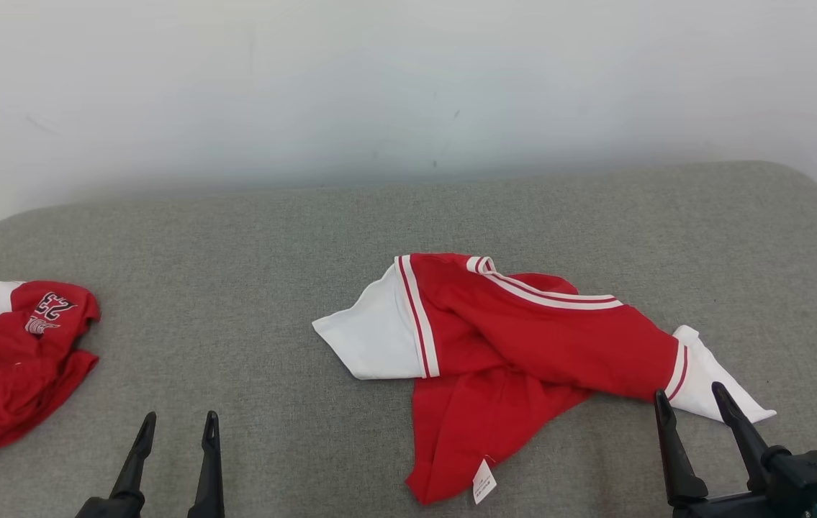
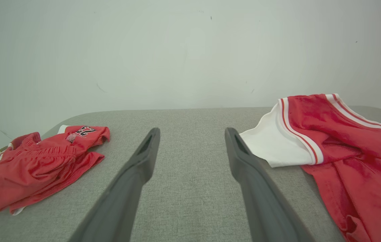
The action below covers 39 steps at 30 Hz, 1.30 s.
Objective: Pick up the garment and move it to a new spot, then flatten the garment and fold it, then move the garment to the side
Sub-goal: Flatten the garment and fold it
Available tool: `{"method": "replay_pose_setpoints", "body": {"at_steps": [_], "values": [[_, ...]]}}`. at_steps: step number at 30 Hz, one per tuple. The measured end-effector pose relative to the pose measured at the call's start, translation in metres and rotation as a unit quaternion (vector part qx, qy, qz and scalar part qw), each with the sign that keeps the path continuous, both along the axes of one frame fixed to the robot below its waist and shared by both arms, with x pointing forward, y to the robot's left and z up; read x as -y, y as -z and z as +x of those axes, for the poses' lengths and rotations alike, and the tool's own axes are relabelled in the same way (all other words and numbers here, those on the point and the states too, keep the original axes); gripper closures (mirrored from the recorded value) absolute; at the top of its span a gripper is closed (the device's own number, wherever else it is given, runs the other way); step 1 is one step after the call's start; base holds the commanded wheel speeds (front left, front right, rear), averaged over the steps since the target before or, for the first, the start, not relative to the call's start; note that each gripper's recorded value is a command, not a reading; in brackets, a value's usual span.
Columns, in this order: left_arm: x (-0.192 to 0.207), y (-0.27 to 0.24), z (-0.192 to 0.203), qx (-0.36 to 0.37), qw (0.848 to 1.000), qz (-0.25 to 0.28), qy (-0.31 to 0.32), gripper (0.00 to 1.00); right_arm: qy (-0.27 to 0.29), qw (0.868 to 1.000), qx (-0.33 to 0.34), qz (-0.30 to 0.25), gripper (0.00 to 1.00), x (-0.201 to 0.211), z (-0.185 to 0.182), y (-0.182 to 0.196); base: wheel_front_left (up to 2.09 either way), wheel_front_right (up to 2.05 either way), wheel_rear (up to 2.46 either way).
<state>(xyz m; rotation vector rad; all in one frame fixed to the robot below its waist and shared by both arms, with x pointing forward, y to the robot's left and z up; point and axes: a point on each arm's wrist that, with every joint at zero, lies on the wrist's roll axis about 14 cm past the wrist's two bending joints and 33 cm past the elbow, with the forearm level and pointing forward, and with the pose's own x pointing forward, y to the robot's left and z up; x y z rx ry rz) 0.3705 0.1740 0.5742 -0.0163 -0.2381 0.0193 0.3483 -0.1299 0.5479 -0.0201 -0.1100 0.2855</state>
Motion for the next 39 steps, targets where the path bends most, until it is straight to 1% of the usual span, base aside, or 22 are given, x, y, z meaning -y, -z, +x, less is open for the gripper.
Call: {"method": "replay_pose_setpoints", "body": {"at_steps": [13,16,19,23,26,30,33,39], "values": [[0.003,0.003,-0.001,-0.008,1.0,-0.002,0.006,0.0,-0.006,1.0,-0.006,0.007,0.0,-0.005,0.001,0.001,0.0,0.0,0.0],[0.016,0.009,0.0,-0.028,0.999,-0.012,0.034,0.0,-0.007,1.0,-0.007,0.008,0.0,-0.007,0.002,0.002,0.0,0.0,0.0],[0.044,0.017,0.002,-0.057,0.994,-0.027,0.088,0.0,-0.009,1.0,-0.011,0.009,0.0,-0.008,0.003,0.004,0.0,0.0,0.0],[0.089,0.036,-0.001,-0.114,0.979,-0.031,0.169,0.0,-0.01,1.0,-0.016,0.011,0.0,-0.008,0.004,0.007,0.0,0.0,0.0],[0.121,0.051,-0.007,-0.154,0.961,-0.035,0.225,0.0,-0.009,1.0,-0.018,0.012,0.0,-0.007,0.005,0.008,0.0,0.0,0.0],[0.152,0.072,-0.015,-0.211,0.935,-0.047,0.281,0.0,-0.005,1.0,-0.02,0.015,0.0,-0.006,0.006,0.009,0.0,0.0,0.0],[0.165,0.081,-0.013,-0.235,0.922,-0.048,0.304,0.0,0.0,1.0,-0.024,0.017,0.0,-0.002,0.007,0.012,0.0,0.0,0.0],[0.181,0.099,-0.007,-0.267,0.906,-0.041,0.327,0.0,0.014,0.999,-0.031,0.023,0.0,0.006,0.011,0.018,0.0,0.0,0.0]]}}
